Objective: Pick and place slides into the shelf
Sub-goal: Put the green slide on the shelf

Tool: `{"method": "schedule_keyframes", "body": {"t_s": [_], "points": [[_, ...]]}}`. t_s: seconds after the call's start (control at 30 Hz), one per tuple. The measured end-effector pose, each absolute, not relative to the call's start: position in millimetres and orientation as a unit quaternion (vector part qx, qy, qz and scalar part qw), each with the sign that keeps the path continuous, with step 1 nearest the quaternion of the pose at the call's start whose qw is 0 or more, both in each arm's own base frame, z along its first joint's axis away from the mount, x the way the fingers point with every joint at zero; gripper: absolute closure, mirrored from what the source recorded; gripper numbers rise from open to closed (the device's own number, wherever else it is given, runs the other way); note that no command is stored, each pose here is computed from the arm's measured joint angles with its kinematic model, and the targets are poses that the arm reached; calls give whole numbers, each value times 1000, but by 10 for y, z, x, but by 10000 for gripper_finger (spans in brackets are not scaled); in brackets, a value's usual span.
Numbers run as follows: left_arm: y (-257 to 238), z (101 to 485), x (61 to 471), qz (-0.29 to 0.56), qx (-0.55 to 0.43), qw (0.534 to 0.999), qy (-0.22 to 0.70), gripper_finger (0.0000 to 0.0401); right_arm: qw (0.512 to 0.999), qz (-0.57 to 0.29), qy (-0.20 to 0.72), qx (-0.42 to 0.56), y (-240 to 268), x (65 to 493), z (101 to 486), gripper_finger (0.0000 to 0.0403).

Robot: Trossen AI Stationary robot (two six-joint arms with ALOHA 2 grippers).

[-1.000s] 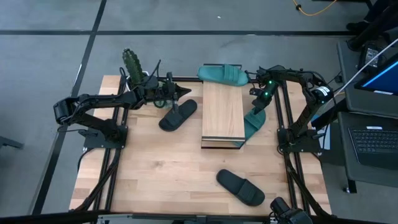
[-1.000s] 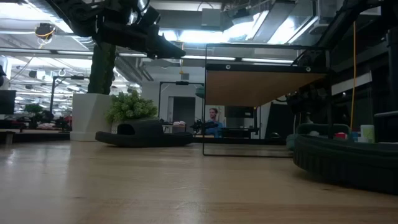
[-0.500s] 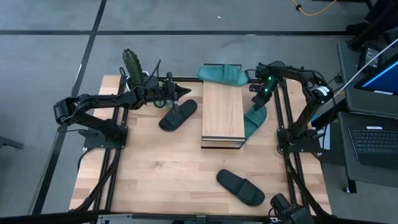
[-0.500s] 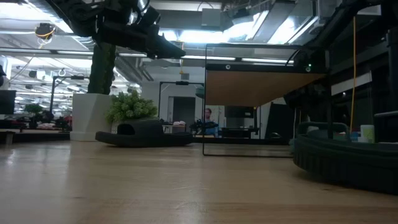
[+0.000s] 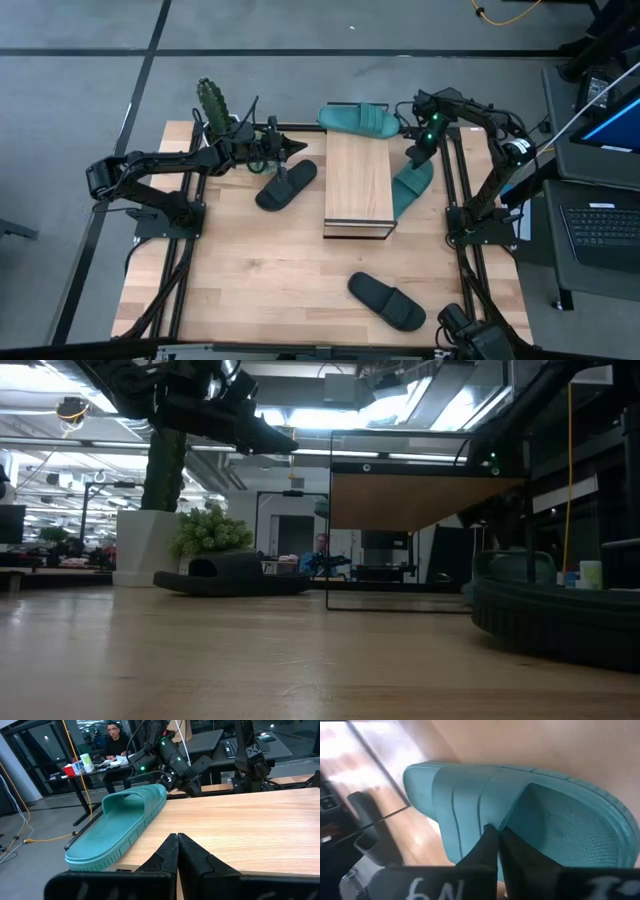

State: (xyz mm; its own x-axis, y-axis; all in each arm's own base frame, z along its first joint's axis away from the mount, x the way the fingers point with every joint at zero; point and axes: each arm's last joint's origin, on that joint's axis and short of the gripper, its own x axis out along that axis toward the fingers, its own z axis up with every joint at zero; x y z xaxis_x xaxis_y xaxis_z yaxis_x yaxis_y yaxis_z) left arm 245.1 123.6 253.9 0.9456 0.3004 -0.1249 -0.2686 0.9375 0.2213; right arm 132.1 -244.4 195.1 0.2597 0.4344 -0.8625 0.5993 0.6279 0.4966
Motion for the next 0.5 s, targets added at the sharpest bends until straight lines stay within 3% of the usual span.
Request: {"method": "schedule_keyframes", "body": {"t_s": [0.23, 0.5], "points": [[1236, 2539, 2451, 144, 109, 980, 80, 401, 666, -77, 609, 424, -2525, 1301, 2132, 397], [1237, 2539, 2451, 144, 113, 980, 80, 401, 669, -129, 624, 382, -2588, 1296, 2663, 397]]}}
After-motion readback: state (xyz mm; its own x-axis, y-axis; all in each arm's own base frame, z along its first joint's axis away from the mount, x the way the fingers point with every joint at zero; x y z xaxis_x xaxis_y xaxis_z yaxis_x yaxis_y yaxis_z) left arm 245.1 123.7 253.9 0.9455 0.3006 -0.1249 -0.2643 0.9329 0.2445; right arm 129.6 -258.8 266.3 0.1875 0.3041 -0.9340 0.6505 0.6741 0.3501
